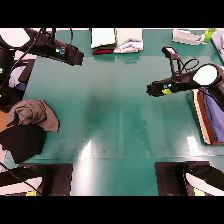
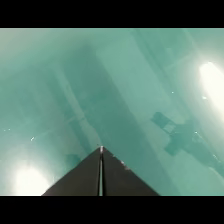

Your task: Fold the shirts.

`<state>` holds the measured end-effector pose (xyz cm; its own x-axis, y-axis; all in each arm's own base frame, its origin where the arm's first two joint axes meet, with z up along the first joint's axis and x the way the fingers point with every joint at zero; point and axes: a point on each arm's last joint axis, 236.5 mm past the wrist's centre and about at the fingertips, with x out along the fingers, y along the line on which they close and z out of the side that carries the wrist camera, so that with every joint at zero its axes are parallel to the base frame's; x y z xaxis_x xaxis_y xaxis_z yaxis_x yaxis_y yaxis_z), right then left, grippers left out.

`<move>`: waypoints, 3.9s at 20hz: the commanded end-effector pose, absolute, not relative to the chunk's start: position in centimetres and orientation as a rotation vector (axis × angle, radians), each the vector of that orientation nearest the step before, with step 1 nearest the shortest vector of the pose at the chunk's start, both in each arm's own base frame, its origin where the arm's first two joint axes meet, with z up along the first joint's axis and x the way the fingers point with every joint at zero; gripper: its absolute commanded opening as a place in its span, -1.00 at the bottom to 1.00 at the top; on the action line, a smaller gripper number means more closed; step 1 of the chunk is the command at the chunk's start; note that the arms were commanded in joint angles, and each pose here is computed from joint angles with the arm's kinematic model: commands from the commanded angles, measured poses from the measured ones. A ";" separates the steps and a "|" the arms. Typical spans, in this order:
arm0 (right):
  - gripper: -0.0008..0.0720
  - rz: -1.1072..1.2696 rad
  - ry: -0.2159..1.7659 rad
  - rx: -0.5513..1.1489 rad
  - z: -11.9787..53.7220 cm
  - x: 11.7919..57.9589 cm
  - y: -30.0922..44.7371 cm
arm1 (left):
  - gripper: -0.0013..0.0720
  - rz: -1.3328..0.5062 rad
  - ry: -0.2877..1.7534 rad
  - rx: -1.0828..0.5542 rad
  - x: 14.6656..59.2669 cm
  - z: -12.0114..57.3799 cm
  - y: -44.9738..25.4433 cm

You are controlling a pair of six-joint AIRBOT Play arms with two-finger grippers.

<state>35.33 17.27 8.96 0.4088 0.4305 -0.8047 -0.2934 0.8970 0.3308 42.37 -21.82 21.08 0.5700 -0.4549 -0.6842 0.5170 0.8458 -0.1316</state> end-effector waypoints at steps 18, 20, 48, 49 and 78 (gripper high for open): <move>-0.91 0.459 1.058 0.144 8.9 35.3 17.3 | -0.90 -0.265 0.946 0.110 41.1 19.7 -9.2; -0.91 0.459 1.057 0.145 8.9 35.3 17.3 | -0.89 -0.127 0.998 0.075 38.5 19.3 -3.0; -0.92 0.398 0.539 0.181 30.3 37.6 12.3 | -0.90 -0.219 0.494 0.160 33.8 32.9 -7.7; -0.92 0.376 0.495 0.184 32.0 37.4 11.3 | -0.90 -0.304 0.443 0.179 33.0 34.4 -10.6; -0.91 0.265 0.663 0.239 25.9 38.2 7.0 | 0.60 -0.568 1.514 -0.003 28.5 -4.6 -18.9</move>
